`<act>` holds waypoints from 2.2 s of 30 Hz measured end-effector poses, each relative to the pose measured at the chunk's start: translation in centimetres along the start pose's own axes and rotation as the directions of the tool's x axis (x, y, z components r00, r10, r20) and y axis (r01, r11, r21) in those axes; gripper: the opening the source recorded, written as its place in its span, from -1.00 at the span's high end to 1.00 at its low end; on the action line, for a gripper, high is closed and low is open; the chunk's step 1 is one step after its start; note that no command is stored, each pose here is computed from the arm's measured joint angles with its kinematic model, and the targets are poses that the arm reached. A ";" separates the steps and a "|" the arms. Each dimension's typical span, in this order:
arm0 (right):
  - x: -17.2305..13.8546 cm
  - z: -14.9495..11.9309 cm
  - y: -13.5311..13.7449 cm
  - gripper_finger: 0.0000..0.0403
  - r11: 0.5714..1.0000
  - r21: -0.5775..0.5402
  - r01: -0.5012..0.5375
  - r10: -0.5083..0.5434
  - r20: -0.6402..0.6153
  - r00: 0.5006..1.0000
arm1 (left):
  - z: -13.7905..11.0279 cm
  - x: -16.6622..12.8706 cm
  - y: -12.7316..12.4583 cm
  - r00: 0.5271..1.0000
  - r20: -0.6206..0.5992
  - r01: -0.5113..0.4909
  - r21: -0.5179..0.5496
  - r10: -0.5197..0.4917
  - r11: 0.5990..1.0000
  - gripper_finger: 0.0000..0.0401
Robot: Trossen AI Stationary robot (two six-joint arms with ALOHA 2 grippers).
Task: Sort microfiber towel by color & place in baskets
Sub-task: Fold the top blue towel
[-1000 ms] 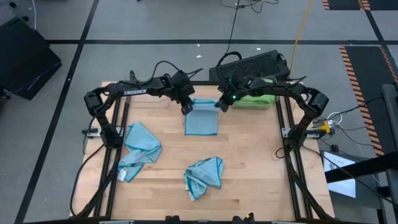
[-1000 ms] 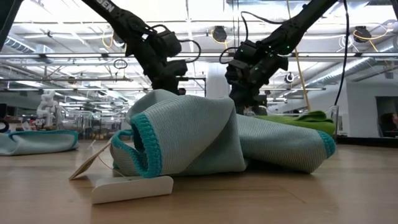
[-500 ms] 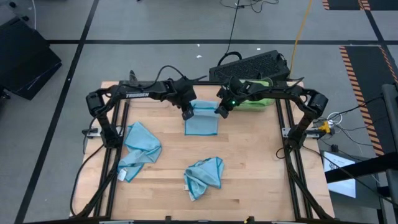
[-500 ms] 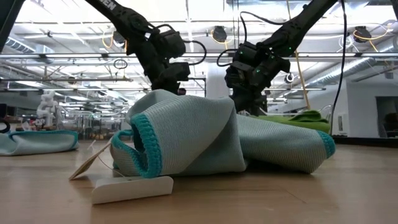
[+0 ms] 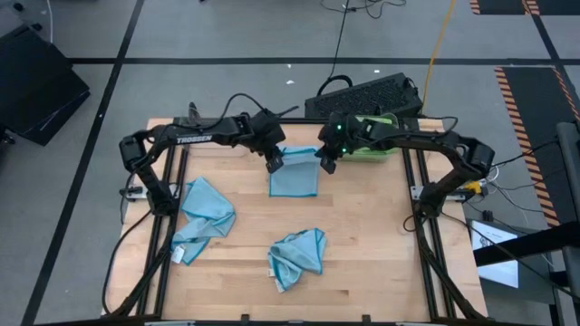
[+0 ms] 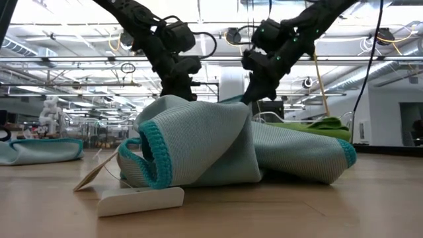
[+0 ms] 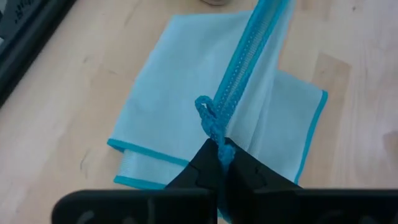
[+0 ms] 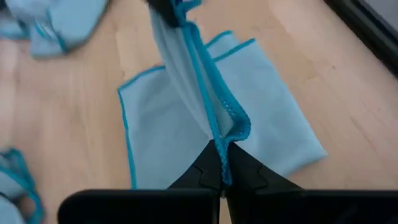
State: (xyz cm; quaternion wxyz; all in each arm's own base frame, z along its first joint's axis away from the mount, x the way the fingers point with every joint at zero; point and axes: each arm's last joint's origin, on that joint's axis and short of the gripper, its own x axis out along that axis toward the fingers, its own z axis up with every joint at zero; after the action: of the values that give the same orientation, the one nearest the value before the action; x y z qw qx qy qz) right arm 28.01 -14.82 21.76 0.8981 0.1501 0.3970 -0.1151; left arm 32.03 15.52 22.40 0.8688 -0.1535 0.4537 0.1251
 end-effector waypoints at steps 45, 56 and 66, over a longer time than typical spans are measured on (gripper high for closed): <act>3.3 -4.7 5.1 1.00 0.962 -0.261 -0.083 0.098 0.046 0.994 | -2.0 2.3 -5.2 0.983 -0.173 -0.044 0.107 0.062 0.993 0.93; 3.9 -6.3 6.3 1.00 0.963 -0.226 -0.143 0.161 0.063 0.985 | -2.4 2.4 -6.2 0.978 -0.200 -0.034 0.104 0.054 0.994 0.90; 4.0 -6.8 6.4 1.00 0.956 -0.215 -0.198 0.219 0.082 0.972 | -2.8 2.3 -6.2 0.971 -0.237 -0.002 0.093 0.024 0.996 0.92</act>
State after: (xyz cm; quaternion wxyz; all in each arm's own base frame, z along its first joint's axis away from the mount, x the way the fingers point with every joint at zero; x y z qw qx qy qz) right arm 28.13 -6.81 15.54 0.9355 0.0916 0.3410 0.0143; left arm 33.47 8.90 19.98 0.8136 -0.1240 0.5609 0.0903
